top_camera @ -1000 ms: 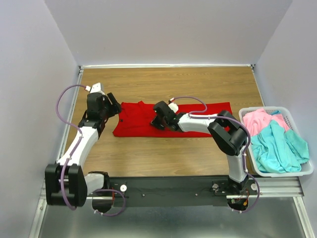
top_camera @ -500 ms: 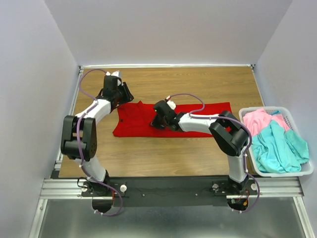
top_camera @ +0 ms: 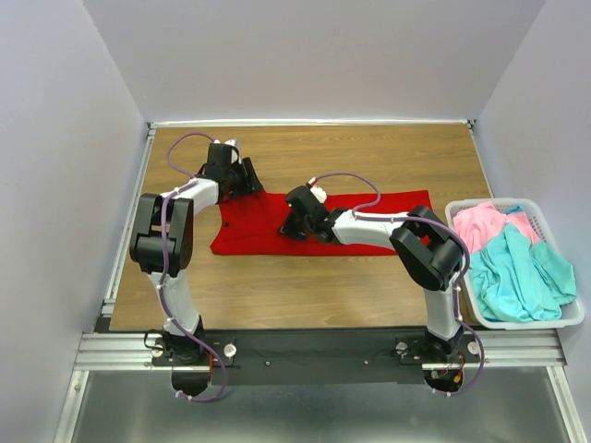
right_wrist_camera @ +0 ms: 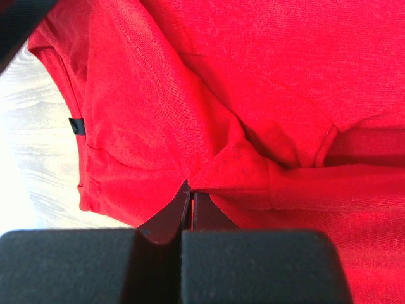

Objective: Fold and stack the t-shirts
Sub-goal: Fold the tshirt

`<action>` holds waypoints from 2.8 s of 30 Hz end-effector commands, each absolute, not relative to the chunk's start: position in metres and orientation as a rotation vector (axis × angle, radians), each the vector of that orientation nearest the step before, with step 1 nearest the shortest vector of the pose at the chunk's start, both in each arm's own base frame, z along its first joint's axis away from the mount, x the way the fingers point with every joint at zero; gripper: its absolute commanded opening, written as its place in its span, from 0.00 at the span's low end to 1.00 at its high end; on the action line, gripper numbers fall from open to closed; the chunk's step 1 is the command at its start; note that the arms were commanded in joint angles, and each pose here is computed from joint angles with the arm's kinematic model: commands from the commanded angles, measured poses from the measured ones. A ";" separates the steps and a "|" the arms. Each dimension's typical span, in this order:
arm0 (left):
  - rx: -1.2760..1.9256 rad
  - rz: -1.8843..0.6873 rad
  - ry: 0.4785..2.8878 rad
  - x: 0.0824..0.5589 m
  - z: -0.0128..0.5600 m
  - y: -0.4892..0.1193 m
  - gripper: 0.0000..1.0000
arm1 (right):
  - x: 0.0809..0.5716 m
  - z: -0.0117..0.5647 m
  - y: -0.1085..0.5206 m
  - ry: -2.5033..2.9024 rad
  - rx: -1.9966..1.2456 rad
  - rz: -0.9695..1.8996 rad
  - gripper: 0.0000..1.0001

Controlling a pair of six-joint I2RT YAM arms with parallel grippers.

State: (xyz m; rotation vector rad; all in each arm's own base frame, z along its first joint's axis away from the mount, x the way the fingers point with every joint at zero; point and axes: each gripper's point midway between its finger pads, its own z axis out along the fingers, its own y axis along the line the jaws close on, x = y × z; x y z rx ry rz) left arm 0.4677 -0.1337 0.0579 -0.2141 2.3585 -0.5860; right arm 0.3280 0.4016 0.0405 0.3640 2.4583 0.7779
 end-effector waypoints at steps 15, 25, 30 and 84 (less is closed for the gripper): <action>-0.161 -0.696 2.373 0.475 0.051 -0.163 0.48 | 0.326 0.038 0.408 2.464 0.340 0.790 0.01; -0.171 -0.678 2.367 0.471 0.061 -0.160 0.28 | 0.326 0.040 0.408 2.460 0.335 0.790 0.01; -0.224 -0.504 2.378 0.475 0.072 -0.137 0.27 | 0.327 0.045 0.406 2.447 0.330 0.787 0.01; -0.461 -0.676 2.323 0.419 0.069 -0.163 0.52 | 0.349 0.044 0.374 2.472 0.273 0.763 0.01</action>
